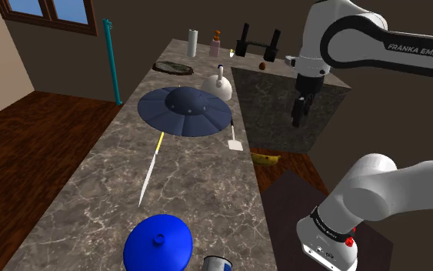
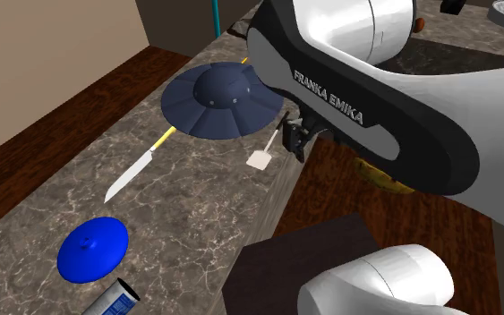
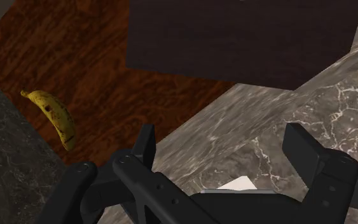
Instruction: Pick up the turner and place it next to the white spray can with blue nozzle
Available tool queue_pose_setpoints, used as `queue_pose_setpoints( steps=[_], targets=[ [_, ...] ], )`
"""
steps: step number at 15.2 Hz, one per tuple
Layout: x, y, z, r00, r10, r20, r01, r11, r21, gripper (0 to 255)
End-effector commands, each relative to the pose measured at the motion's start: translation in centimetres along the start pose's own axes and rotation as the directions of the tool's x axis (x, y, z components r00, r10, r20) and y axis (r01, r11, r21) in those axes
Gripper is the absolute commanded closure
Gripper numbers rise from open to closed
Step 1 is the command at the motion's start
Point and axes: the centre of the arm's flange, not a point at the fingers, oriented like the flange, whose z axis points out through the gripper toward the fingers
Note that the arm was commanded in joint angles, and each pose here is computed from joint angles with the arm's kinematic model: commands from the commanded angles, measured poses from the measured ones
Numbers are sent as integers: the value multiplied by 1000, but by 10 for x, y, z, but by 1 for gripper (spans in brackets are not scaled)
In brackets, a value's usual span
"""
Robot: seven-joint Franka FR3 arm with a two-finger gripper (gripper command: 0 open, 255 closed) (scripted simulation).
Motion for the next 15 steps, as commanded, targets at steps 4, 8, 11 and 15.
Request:
queue_pose_setpoints(
  steps=[4,8,11,15],
  targets=[
    [27,-10,20,992,121,-25,-121,992,23,0],
    [66,-18,45,958,280,-55,-277,959,58,0],
    [97,-20,63,916,395,-73,-389,917,87,0],
    [138,-18,86,837,540,-91,-527,840,128,0]
  ],
)
